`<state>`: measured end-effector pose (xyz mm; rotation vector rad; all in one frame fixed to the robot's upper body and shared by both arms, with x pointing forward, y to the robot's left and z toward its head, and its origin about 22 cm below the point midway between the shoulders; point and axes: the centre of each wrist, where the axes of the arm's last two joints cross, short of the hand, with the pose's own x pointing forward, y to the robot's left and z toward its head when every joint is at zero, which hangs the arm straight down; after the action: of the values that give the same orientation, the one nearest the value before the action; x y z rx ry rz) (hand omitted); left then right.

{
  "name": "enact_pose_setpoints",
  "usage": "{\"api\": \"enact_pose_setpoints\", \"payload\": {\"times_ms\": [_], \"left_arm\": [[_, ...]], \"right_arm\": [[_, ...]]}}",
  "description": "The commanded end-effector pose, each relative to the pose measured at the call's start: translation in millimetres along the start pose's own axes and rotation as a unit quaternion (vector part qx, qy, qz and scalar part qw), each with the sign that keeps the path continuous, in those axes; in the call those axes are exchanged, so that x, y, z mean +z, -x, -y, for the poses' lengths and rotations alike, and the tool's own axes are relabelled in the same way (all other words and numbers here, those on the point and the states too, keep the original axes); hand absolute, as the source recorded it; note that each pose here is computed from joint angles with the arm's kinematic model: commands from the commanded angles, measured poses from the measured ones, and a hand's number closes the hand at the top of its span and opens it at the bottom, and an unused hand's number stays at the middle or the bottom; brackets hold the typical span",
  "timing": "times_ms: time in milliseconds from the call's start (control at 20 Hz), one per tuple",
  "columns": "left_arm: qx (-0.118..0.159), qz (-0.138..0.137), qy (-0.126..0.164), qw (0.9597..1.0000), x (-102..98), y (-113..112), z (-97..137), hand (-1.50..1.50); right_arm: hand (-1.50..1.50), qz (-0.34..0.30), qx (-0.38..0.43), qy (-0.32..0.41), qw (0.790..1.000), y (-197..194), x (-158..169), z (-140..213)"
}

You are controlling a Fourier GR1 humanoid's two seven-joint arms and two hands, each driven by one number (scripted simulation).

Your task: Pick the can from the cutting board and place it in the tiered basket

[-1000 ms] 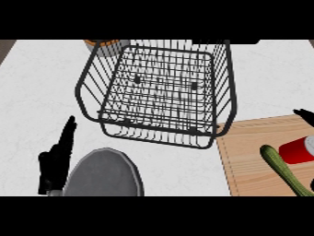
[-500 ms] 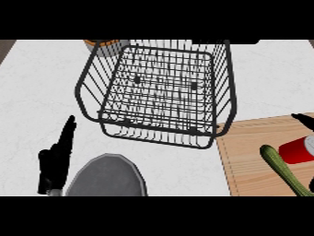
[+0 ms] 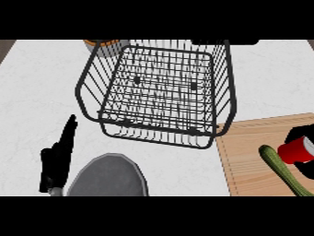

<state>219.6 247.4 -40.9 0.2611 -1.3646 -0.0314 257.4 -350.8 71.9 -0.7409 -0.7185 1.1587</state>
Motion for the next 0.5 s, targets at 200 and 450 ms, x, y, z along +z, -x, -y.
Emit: {"api": "enact_pose_setpoints", "payload": {"times_ms": [200,450], "left_arm": [[-0.002,-0.032,0.001,0.9995,3,13,-1,0.00],[0.006,-0.033,0.001,0.9994,19,19,4,0.00]], "right_arm": [[1.50,0.052,0.056,0.051,0.996,-1,-23,-13],[1.50,0.096,0.064,0.066,0.991,-74,16,-46]]}}
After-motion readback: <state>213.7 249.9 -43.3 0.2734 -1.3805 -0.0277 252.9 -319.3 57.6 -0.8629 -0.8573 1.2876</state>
